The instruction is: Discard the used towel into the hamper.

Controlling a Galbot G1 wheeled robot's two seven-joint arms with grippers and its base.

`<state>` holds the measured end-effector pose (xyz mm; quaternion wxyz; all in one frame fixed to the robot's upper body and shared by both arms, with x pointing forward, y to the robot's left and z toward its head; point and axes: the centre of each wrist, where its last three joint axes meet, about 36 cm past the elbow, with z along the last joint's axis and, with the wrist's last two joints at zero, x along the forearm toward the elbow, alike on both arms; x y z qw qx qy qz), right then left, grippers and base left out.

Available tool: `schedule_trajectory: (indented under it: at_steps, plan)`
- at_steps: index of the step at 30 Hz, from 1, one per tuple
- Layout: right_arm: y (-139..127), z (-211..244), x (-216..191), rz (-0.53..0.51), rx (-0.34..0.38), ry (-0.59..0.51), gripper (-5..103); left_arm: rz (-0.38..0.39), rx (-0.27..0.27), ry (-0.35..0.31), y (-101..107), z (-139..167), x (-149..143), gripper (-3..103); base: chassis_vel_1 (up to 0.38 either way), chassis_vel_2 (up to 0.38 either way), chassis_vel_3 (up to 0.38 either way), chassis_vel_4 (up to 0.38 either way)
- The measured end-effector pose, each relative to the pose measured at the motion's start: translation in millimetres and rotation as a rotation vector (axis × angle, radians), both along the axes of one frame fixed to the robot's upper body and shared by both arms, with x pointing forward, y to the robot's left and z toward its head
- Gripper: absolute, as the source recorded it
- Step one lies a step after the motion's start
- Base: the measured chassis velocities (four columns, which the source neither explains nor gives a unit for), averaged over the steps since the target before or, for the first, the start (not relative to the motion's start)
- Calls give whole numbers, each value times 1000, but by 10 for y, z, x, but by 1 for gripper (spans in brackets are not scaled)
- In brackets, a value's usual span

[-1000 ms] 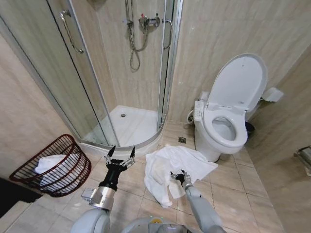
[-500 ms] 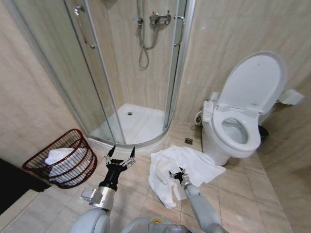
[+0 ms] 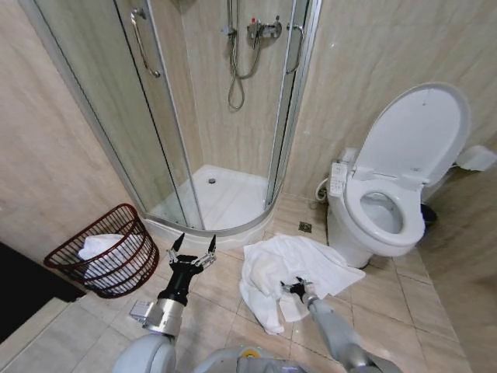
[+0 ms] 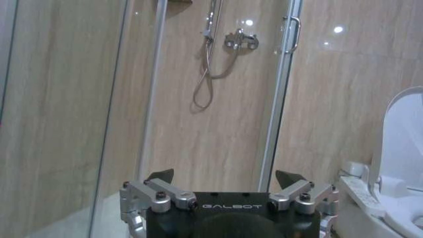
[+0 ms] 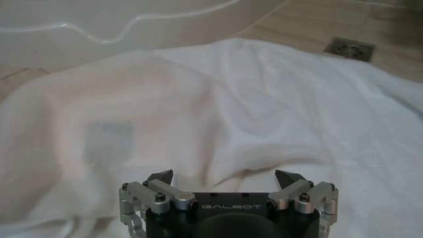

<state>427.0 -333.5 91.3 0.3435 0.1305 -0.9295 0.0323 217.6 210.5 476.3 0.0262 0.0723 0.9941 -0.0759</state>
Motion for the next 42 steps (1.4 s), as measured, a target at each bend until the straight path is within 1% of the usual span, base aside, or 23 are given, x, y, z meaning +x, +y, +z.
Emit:
schedule_trajectory:
  at_steps: [3, 6, 10, 11, 13, 14, 17, 19, 29, 37, 40, 42]
  plan:
    - [-43, 51, 87, 3, 4, -8, 100, 0, 0, 0, 0, 0, 0, 100, 0, 0, 0, 0]
    - [4, 105, 197, 15, 14, -25, 100, 0, 0, 0, 0, 0, 0, 100, 0, 0, 0, 0]
    - [156, 170, 373, 41, 36, -41, 100, 0, 0, 0, 0, 0, 0, 100, 0, 0, 0, 0]
    - [156, 170, 373, 41, 36, -41, 100, 0, 0, 0, 0, 0, 0, 100, 0, 0, 0, 0]
    - [278, 199, 467, 51, 52, -49, 100, 0, 0, 0, 0, 0, 0, 100, 0, 0, 0, 0]
    - [278, 199, 467, 51, 52, -49, 100, 0, 0, 0, 0, 0, 0, 100, 0, 0, 0, 0]
    - [411, 221, 515, 26, 55, -70, 100, 0, 0, 0, 0, 0, 0, 100, 0, 0, 0, 0]
    - [428, 232, 512, 20, 64, -81, 100, 0, 0, 0, 0, 0, 0, 100, 0, 0, 0, 0]
    - [496, 277, 482, 60, 84, -126, 100, 0, 0, 0, 0, 0, 0, 100, 0, 0, 0, 0]
    - [482, 276, 468, 93, 83, -129, 100, 0, 0, 0, 0, 0, 0, 100, 37, 25, 42, 35]
    - [454, 291, 449, 68, 72, -100, 100, 0, 0, 0, 0, 0, 0, 100, 54, 47, 50, 59]
    - [426, 291, 440, 57, 78, -87, 100, 0, 0, 0, 0, 0, 0, 100, 0, 0, 0, 0]
